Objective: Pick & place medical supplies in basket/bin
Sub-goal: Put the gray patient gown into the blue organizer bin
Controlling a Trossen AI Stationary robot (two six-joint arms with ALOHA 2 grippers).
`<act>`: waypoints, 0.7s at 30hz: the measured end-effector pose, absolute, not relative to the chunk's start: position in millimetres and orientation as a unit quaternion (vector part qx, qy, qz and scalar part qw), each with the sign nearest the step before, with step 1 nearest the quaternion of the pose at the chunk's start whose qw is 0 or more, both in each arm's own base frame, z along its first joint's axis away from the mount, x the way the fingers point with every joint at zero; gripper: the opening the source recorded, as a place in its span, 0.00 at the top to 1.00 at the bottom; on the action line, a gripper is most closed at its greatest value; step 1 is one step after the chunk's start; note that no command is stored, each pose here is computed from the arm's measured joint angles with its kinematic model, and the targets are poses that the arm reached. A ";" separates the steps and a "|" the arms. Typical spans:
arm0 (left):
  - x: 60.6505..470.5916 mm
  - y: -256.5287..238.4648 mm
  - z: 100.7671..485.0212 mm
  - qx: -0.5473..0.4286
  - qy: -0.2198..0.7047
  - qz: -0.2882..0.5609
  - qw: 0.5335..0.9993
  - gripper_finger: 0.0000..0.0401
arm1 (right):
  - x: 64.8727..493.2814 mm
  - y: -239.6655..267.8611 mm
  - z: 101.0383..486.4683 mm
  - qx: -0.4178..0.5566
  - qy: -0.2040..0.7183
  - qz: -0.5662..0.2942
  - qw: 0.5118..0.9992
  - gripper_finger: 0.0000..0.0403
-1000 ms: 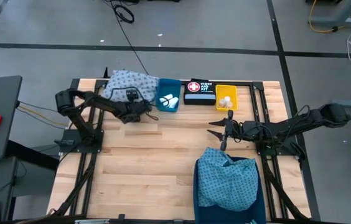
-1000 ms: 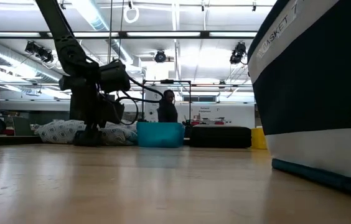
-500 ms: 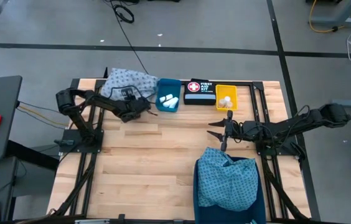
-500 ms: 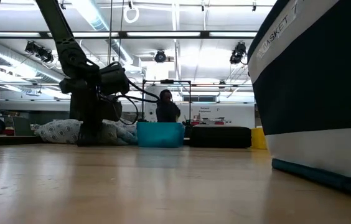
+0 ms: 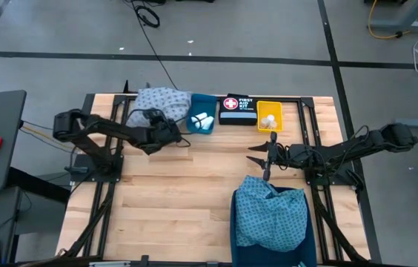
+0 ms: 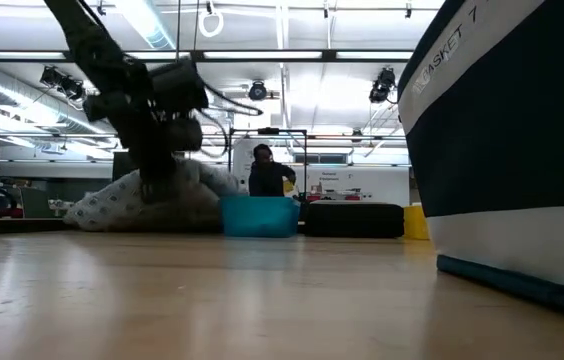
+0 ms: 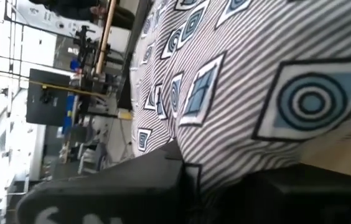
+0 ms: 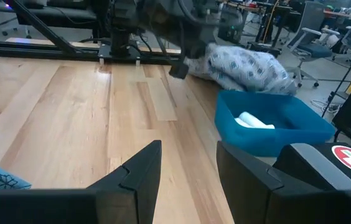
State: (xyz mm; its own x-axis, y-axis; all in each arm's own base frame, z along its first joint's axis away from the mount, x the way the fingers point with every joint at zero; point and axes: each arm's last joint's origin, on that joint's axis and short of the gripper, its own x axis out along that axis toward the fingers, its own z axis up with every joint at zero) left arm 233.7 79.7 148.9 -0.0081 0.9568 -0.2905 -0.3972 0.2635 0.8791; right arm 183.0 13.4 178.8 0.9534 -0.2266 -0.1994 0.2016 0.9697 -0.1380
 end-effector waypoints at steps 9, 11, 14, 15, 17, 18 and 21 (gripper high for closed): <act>244.2 52.1 199.2 0.276 0.430 0.517 0.687 0.92 | 183.7 15.8 179.9 -0.038 0.099 -0.068 0.992 0.60; 245.9 47.7 206.0 0.274 0.430 0.514 0.690 0.92 | 183.9 15.9 180.9 -0.037 0.094 -0.068 0.993 0.60; 247.3 41.5 215.1 0.267 0.424 0.517 0.694 0.92 | 184.1 16.1 181.7 -0.036 0.090 -0.065 0.993 0.60; 247.7 39.5 218.1 0.266 0.422 0.518 0.695 0.92 | 184.1 16.1 181.8 -0.036 0.089 -0.065 0.993 0.60; 248.2 35.8 225.4 0.271 0.421 0.520 0.692 0.92 | 184.1 16.1 182.0 -0.036 0.088 -0.065 0.993 0.60; 248.6 34.1 229.4 0.274 0.420 0.521 0.691 0.92 | 184.1 16.1 182.0 -0.036 0.088 -0.065 0.993 0.60; 250.4 29.3 241.1 0.278 0.414 0.523 0.692 0.92 | 184.1 15.5 182.1 -0.038 0.088 -0.077 0.992 0.60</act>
